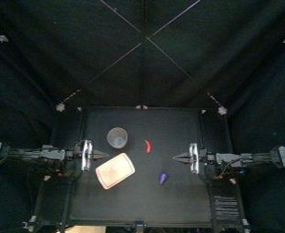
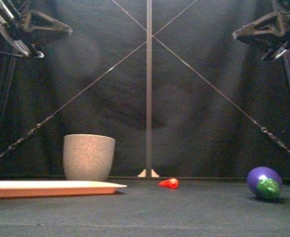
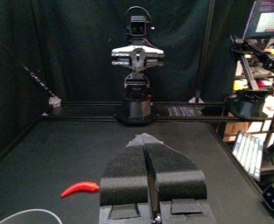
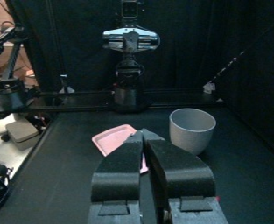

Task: Pick the eggplant then place it on the pink plate
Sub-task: Pick the eggplant

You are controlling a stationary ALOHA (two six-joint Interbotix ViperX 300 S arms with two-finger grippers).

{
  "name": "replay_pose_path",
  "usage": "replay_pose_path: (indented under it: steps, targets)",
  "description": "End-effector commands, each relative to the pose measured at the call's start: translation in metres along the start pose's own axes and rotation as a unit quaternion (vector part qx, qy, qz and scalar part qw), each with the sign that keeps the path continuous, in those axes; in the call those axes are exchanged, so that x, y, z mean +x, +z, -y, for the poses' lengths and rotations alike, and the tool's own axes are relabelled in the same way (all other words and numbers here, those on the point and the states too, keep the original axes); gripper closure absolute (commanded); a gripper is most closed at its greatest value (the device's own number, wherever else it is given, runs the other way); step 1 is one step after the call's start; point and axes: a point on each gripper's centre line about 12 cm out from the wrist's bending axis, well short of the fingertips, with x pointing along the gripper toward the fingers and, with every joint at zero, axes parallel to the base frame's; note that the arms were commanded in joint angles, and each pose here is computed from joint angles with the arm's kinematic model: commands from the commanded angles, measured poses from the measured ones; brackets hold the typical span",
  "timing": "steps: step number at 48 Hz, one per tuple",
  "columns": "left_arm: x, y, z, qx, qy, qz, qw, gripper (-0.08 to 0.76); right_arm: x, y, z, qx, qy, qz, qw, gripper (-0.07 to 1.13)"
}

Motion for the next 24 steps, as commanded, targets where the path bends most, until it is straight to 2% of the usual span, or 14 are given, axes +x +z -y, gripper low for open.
replay_pose_path:
  steps: [1, 5, 8, 16, 24]
  targets:
    - [0.000, 0.000, -0.002, 0.003, 0.006, 0.010, 1.000, 0.728, 0.006, -0.005, -0.001, 0.005, 0.002, -0.015, 1.000, 1.07]
    - [0.000, 0.000, -0.003, 0.005, 0.006, 0.010, 1.000, 0.709, 0.011, -0.019, -0.004, 0.012, 0.009, -0.048, 0.999, 1.05]
    - [0.000, 0.000, -0.002, 0.008, 0.005, 0.010, 1.000, 0.705, 0.015, -0.036, -0.014, 0.015, 0.031, -0.095, 0.995, 1.02]
    - [-0.001, -0.003, -0.002, 0.013, 0.003, 0.006, 1.000, 0.703, 0.024, -0.073, -0.034, 0.015, 0.068, -0.195, 0.978, 0.91]
    - [-0.001, -0.005, -0.002, 0.013, 0.005, 0.004, 1.000, 0.705, 0.033, -0.092, -0.040, 0.040, 0.065, -0.243, 0.967, 0.61]
